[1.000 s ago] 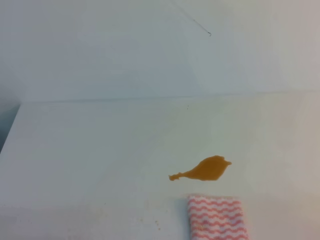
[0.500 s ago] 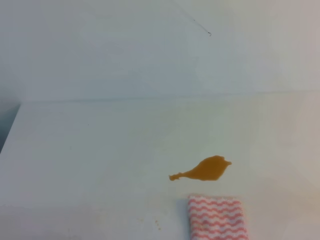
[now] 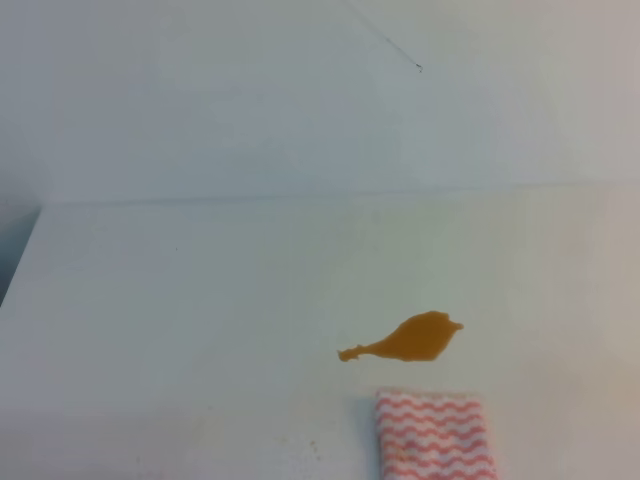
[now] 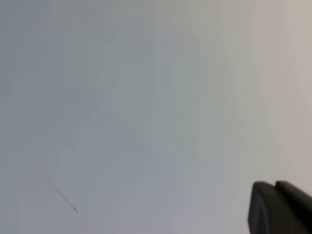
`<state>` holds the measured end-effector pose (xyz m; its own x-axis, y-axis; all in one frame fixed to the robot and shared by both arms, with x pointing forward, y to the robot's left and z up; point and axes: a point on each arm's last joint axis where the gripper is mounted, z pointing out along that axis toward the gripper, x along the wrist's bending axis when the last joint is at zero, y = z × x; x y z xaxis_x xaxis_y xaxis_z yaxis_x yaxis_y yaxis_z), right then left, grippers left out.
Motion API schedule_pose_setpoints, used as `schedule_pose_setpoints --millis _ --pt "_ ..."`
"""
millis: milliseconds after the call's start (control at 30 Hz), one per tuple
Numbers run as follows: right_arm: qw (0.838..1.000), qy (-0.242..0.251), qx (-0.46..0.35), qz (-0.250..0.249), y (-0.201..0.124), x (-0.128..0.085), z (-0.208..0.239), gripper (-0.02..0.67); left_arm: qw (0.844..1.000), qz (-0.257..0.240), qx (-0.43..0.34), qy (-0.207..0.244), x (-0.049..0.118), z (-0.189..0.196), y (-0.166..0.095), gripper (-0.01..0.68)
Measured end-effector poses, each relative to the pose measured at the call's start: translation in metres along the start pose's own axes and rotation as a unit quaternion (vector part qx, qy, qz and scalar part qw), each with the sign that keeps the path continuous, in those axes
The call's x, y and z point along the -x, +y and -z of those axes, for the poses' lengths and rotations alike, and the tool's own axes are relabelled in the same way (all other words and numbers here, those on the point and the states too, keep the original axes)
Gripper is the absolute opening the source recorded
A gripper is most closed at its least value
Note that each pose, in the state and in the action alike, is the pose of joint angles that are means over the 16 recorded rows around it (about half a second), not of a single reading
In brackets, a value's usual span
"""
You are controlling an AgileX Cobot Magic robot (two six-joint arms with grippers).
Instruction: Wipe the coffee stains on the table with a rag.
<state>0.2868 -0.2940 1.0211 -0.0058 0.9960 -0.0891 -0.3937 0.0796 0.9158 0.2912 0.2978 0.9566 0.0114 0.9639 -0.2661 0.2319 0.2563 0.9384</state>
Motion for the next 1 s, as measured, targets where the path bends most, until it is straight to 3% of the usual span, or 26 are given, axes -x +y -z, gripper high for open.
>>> schedule_pose_setpoints --millis 167,300,500,733,867,1000 --pt "0.999 -0.013 -0.032 0.007 0.017 0.004 -0.004 -0.003 1.000 0.000 0.001 0.000 0.000 0.000 0.001 -0.001" --pt "0.994 -0.033 -0.101 0.016 0.035 0.011 -0.008 -0.003 1.000 0.000 0.004 -0.001 0.001 0.001 0.003 -0.001" --pt "0.967 -0.028 -0.253 0.024 0.055 0.015 -0.017 -0.003 1.000 0.000 0.004 -0.001 0.001 0.001 0.003 -0.001" --pt "0.906 0.104 -0.409 0.034 0.041 -0.002 -0.047 -0.003 1.000 0.000 0.004 -0.001 0.001 0.001 0.003 -0.001" --pt "0.870 0.201 -0.450 0.026 0.020 -0.016 -0.071 -0.003 1.000 0.000 0.004 -0.001 0.001 0.001 0.003 -0.001" --pt "0.838 0.268 -0.475 0.019 -0.010 -0.028 -0.096 -0.003 1.000 0.000 0.004 -0.001 0.001 0.001 0.003 -0.001"
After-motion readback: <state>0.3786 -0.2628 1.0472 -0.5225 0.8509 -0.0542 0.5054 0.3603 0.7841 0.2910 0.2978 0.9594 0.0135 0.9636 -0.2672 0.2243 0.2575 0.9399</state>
